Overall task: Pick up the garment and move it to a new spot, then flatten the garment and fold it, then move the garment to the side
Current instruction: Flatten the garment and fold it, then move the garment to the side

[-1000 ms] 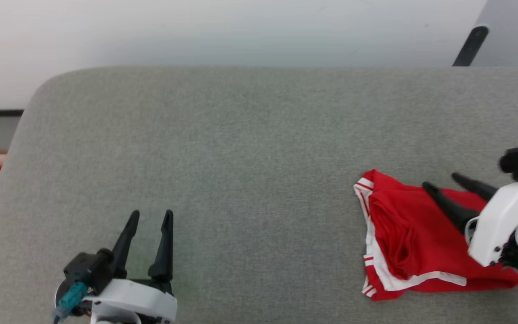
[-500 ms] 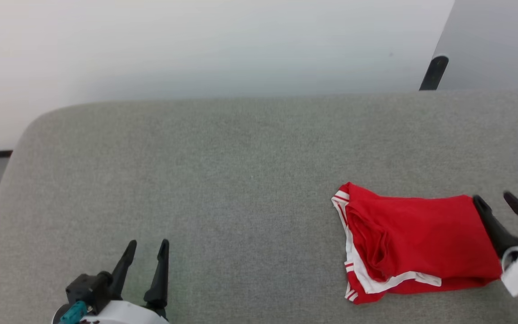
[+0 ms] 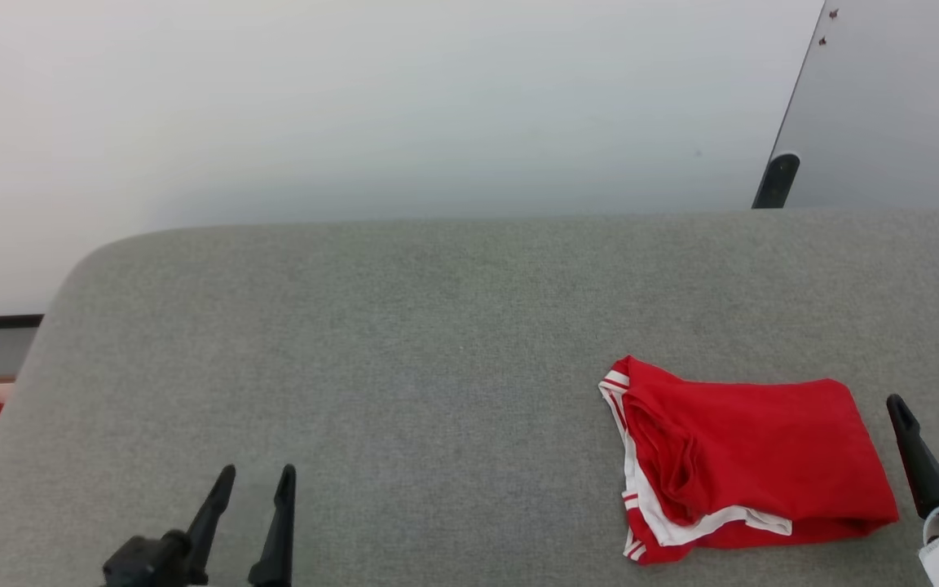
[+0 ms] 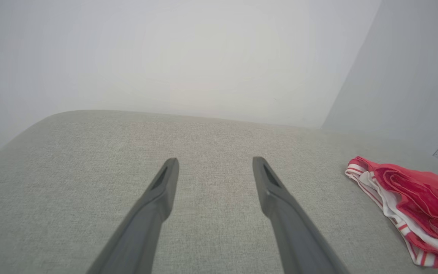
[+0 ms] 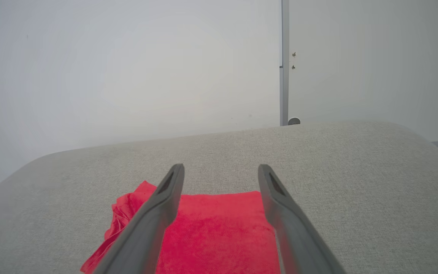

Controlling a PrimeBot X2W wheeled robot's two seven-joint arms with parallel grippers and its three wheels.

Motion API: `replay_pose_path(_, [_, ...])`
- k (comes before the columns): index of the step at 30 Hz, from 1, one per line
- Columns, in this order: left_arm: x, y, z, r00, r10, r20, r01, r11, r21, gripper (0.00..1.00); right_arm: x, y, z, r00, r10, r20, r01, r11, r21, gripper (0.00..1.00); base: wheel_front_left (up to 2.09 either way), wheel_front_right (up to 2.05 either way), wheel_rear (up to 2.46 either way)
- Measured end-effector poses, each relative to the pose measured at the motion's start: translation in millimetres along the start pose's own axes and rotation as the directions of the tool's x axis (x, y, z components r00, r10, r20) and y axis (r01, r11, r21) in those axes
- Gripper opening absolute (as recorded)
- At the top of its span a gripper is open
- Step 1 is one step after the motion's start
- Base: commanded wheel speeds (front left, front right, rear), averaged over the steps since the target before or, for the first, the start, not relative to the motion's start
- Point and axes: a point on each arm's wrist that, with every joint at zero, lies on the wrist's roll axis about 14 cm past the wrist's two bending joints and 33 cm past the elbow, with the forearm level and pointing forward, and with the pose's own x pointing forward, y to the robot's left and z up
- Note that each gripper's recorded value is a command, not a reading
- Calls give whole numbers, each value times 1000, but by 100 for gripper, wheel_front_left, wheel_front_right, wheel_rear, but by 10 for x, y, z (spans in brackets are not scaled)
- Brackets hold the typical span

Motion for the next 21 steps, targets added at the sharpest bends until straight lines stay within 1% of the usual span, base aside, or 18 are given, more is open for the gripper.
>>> replay_pose_path(13, [-410,223,29,997,80,7,-80,996,26,100,-168,-16,42,1000,-6,31,6,1000,-13,100,0,0,0])
replay_pose_path(21, [-437,210,8,996,87,3,-87,996,21,100,-196,0,24,1000,-12,15,12,1000,-7,100,0,0,0])
